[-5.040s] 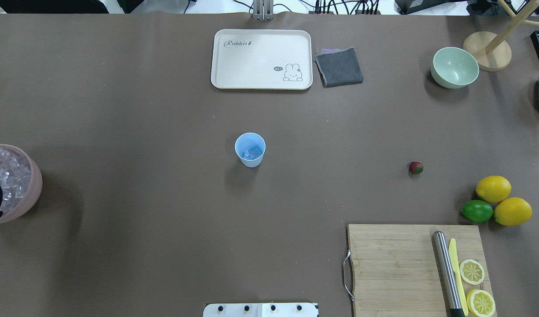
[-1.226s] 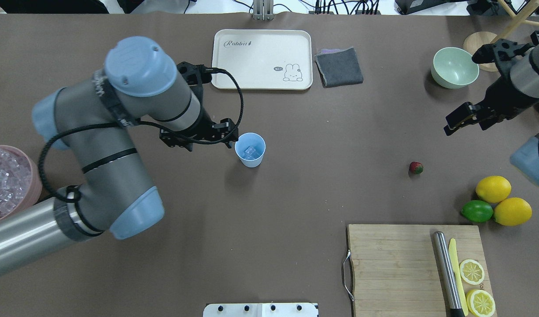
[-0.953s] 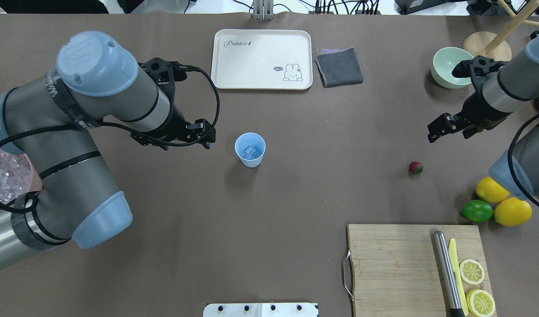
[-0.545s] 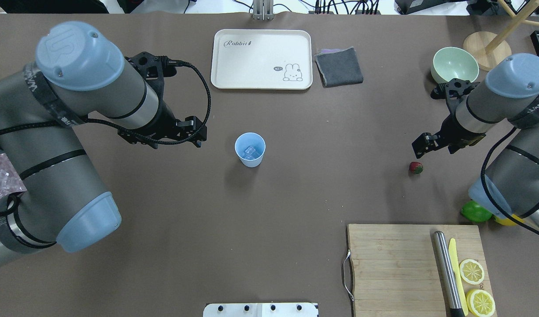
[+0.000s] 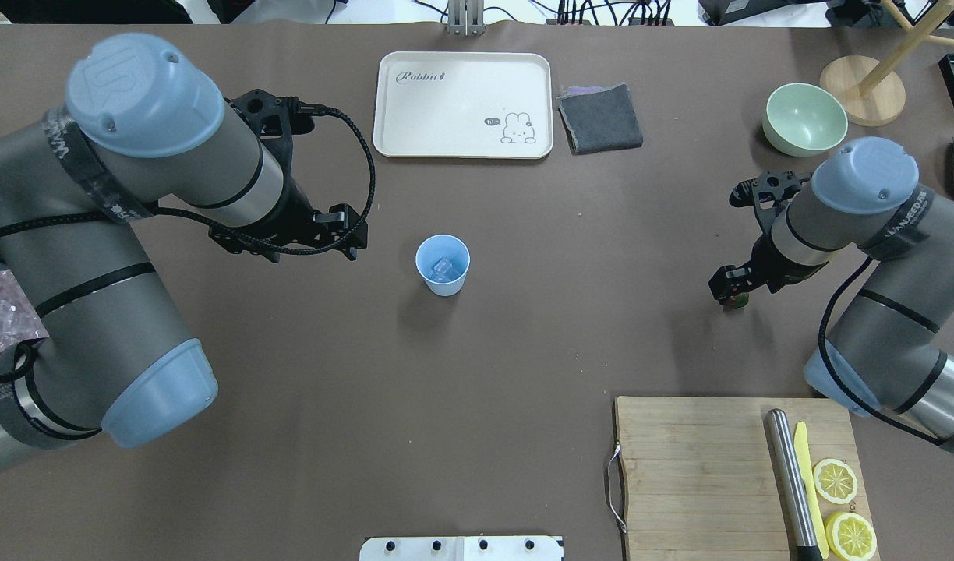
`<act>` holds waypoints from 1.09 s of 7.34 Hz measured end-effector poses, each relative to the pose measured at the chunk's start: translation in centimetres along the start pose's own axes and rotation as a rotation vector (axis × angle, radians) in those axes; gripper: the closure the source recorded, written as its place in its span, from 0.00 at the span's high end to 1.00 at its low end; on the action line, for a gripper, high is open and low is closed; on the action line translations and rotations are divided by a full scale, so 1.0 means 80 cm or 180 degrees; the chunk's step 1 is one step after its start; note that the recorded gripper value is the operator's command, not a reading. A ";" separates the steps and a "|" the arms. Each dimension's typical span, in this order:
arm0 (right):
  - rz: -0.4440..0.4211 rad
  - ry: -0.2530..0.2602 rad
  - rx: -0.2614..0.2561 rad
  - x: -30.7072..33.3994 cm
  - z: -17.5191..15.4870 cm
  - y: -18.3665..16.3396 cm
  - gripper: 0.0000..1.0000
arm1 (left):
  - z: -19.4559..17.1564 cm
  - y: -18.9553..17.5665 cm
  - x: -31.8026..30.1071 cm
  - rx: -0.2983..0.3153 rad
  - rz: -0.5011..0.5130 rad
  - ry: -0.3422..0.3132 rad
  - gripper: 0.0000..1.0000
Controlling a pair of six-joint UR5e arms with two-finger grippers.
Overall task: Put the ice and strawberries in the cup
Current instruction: 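Lower the right gripper onto the red strawberry and grasp it while the left gripper withdraws, then carry the strawberry with the right gripper over the cup and release it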
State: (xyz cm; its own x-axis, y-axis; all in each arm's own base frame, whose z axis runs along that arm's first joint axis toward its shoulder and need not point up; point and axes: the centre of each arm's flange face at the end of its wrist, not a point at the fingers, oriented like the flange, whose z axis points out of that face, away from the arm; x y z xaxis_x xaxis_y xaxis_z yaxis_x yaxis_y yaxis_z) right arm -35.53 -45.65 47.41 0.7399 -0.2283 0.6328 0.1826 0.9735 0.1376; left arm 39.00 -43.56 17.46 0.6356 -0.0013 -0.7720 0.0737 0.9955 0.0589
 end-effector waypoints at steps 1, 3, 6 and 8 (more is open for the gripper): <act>-0.0021 0.0003 0.0004 0.000 0.005 0.000 0.54 | -0.001 0.000 0.001 0.0002 -0.0001 -0.0001 0.96; -0.0031 0.0006 -0.0012 0.004 0.011 0.002 0.00 | -0.003 0.000 0.000 0.0001 -0.0011 -0.0011 0.96; -0.0053 -0.0028 0.0006 0.002 0.003 0.002 0.00 | -0.007 -0.005 -0.006 0.0017 -0.0048 -0.0042 0.96; 0.0008 -0.0177 0.0105 -0.045 -0.050 -0.010 0.00 | -0.025 -0.034 -0.039 0.0128 0.0105 -0.0102 0.96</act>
State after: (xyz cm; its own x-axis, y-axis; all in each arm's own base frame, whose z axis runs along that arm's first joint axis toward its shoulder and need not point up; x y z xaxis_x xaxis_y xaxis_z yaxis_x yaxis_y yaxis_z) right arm -35.71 -45.64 42.00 0.7031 -0.2256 0.6743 0.1587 0.9742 0.1605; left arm 35.30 -46.07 18.42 0.6625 0.0279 -0.7486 0.0827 0.9905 0.1101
